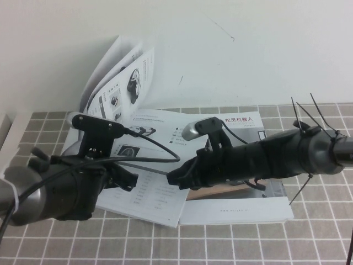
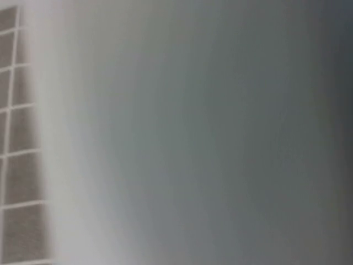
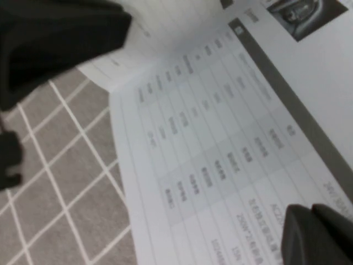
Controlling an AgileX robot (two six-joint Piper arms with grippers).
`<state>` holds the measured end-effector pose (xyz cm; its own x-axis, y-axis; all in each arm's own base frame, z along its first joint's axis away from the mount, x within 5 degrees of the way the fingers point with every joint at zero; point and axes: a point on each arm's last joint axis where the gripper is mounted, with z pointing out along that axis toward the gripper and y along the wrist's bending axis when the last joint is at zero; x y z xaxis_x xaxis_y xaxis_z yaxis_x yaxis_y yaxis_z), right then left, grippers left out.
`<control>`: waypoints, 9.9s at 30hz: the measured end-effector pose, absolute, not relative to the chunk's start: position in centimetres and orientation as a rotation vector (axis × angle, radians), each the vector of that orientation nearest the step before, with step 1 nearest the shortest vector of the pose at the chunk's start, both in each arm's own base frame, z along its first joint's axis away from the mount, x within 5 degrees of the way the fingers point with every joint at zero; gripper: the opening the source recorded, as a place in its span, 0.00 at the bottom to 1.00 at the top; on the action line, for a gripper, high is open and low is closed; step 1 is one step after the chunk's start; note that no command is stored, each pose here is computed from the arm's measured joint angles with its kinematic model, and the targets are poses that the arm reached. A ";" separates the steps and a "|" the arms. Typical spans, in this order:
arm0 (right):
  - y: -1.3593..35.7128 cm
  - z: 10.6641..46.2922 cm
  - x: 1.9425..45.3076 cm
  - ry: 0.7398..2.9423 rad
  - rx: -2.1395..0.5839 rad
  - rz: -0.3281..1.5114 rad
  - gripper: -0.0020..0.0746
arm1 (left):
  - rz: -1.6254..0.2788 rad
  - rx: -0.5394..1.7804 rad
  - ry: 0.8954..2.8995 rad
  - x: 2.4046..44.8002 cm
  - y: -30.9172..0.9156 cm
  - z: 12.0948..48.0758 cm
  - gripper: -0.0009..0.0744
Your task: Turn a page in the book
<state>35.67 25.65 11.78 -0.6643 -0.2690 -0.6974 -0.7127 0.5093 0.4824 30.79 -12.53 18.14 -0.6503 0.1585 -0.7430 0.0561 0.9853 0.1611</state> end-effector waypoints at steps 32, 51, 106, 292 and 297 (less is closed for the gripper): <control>23.3 15.8 36.5 2.441 -0.584 0.914 0.23 | 0.153 0.035 2.419 33.8 -2.7 15.2 0.01; 19.4 12.0 37.9 2.708 -0.132 1.009 0.49 | 0.076 0.062 2.417 33.8 -3.3 15.2 0.01; 20.3 22.4 37.6 2.104 -0.515 1.181 0.40 | -0.055 0.476 2.363 29.4 -15.2 15.7 0.01; 0.1 17.0 5.0 1.927 -0.175 -0.079 0.03 | -0.060 -0.061 1.851 5.3 -0.1 17.6 0.01; 0.0 17.0 5.1 1.909 -0.171 -0.081 0.03 | -0.066 -0.068 1.851 5.3 -0.1 17.6 0.01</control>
